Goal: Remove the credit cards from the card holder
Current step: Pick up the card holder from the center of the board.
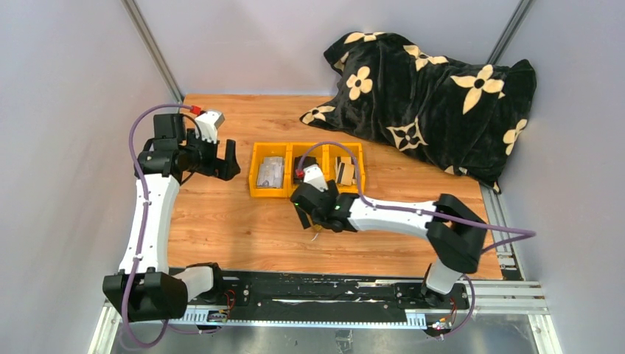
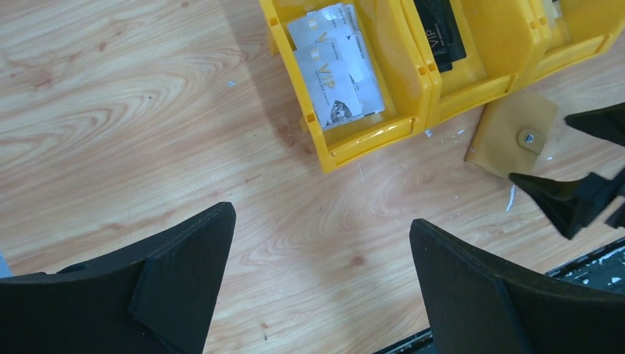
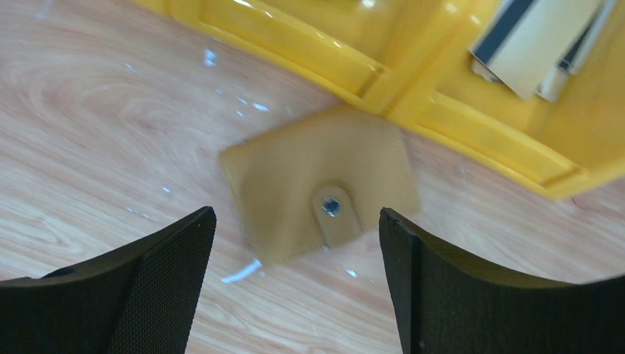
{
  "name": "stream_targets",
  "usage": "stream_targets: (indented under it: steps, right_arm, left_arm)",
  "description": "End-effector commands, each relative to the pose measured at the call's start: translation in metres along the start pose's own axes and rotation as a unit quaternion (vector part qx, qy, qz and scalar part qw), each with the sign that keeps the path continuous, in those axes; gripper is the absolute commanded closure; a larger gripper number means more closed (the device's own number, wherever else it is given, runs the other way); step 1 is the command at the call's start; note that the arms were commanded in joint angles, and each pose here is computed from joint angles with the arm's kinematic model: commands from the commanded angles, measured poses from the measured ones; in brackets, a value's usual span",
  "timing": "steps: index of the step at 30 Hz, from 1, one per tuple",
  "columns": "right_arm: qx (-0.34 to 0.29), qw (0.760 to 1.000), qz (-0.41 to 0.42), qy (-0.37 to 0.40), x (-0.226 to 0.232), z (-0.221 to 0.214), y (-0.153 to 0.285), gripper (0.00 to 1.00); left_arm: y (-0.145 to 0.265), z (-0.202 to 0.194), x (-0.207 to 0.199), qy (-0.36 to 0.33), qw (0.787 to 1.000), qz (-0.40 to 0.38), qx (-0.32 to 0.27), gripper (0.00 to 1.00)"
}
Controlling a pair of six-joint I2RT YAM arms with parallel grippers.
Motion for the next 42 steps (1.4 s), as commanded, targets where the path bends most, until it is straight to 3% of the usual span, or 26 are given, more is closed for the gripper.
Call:
stream_targets:
  steps: [1, 15, 30, 36, 42]
  right_arm:
    - [-0.019, 1.0, -0.017, 0.014, 0.021, 0.015, -0.009, 0.16]
    - [0.051, 0.998, -0.019, 0.045, 0.022, -0.039, -0.051, 0.18]
    - [0.095, 0.98, 0.103, 0.142, 0.046, -0.103, 0.016, 0.23]
    - [0.056, 0.992, 0.049, 0.098, 0.03, -0.075, 0.036, 0.18]
    - [0.074, 0.996, 0.027, 0.045, 0.017, -0.079, 0.052, 0.2]
  left_arm:
    - [0.017, 0.006, -0.005, -0.004, 1.0, 0.009, -0.013, 0.0]
    - [0.027, -0.002, -0.007, -0.022, 0.999, 0.031, -0.009, 0.0]
    - [0.031, 0.004, -0.014, -0.016, 0.999, 0.017, -0.028, 0.0]
    - [0.034, 0.004, -0.014, -0.015, 0.999, 0.024, -0.029, 0.0]
    - [0.036, 0.004, -0.015, -0.02, 0.999, 0.026, -0.032, 0.0]
Point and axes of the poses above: each gripper's point midway between its finger pads, its own y axis back along the fingers, its own x axis along the line the jaws close on, z = x × y, the point moved 3 cm from there along y, back along the fingers, and after that the axes turned 15 degrees about -y, right-handed, at the moved point
